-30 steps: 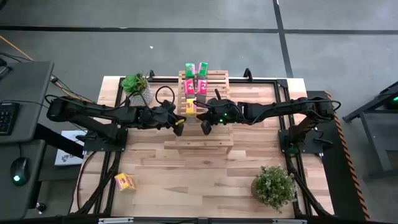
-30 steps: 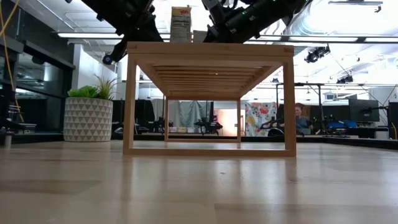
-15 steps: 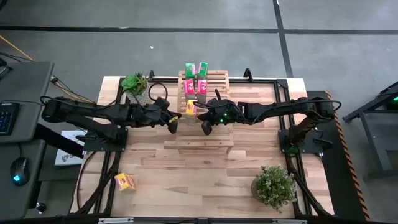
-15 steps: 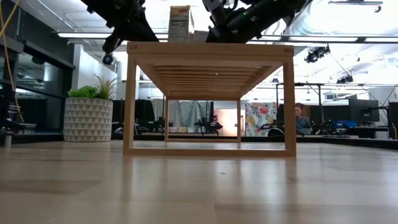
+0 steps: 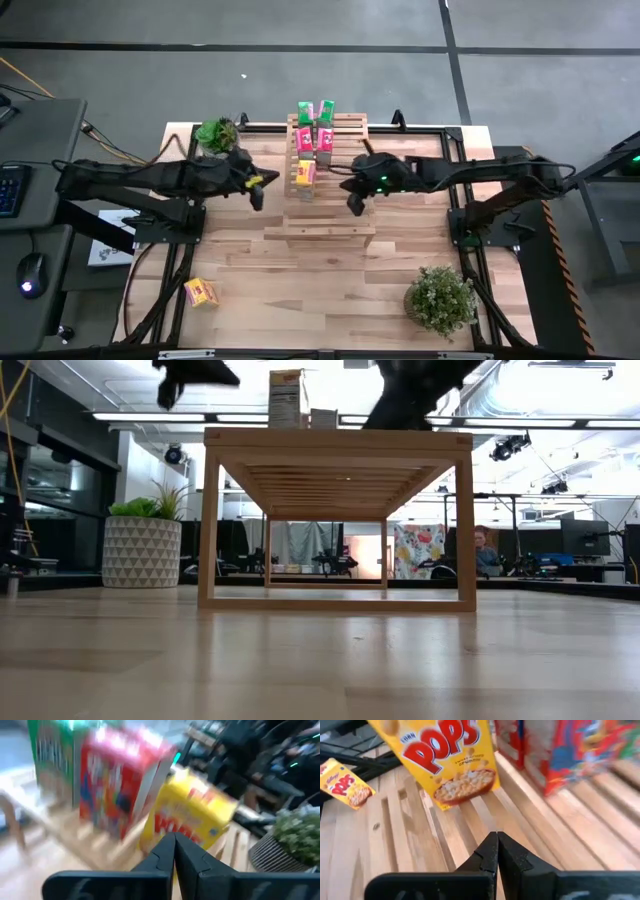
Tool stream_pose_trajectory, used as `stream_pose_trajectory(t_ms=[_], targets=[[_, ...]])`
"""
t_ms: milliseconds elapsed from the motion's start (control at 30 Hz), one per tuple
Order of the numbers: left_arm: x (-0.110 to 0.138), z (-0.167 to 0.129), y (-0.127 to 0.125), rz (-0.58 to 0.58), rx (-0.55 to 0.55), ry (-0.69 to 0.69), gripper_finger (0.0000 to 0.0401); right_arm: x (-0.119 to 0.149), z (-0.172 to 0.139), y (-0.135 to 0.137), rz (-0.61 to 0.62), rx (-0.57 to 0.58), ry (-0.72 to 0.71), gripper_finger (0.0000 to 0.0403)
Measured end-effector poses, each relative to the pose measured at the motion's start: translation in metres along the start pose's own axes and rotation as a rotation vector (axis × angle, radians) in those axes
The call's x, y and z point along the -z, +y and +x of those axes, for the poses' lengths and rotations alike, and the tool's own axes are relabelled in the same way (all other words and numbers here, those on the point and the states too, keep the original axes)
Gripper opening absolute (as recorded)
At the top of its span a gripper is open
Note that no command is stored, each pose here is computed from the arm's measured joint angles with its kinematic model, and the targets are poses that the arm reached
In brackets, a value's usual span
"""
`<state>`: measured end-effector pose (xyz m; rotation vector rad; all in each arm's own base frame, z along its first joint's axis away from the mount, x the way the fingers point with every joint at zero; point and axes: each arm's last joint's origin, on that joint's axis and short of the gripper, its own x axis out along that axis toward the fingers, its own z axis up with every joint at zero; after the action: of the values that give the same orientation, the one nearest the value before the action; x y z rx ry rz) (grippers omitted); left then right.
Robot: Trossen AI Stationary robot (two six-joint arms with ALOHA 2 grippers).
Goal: Stack cereal on shelf
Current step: Put the yellow cereal box on the top shelf and align with the other yellow cereal box
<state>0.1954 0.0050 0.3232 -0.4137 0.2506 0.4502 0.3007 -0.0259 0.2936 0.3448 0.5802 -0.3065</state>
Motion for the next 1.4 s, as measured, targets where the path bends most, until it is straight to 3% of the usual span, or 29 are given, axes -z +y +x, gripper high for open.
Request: stream_pose_trajectory(t_ms=[167,333,567,767,933,1033,1133,1400], targets=[[-0.025,-0.025,0.0,0.119,0.05,-0.127,0.0039,-0.007,-0.039,-0.004,-0.006,0.019,-0.066,0.0],[-0.053,-0.043,-0.003,0.245,0.055,-0.174,0.0121,-0.012,-0.065,-0.008,0.033,0.072,-0.146,0.0],[-0.083,-0.05,-0.01,0.418,0.004,-0.068,0.0251,-0.012,-0.075,-0.011,0.071,0.107,-0.166,0.0],[-0.101,-0.046,-0.012,0.448,-0.095,0.146,0.032,-0.012,-0.075,-0.011,0.093,0.106,-0.166,0.0],[-0.103,-0.049,-0.013,0.298,-0.106,0.392,0.0332,-0.012,-0.075,-0.011,0.094,0.106,-0.166,0.0],[-0.092,-0.051,-0.014,0.121,-0.129,0.571,0.0333,-0.012,-0.075,-0.011,0.092,0.107,-0.166,0.0],[-0.072,-0.057,-0.014,-0.081,-0.258,0.736,0.0333,-0.012,-0.075,-0.011,0.086,0.108,-0.166,0.0],[-0.006,-0.073,-0.042,-0.437,-0.489,0.802,0.0333,-0.011,-0.075,-0.011,0.028,0.132,-0.163,0.0]])
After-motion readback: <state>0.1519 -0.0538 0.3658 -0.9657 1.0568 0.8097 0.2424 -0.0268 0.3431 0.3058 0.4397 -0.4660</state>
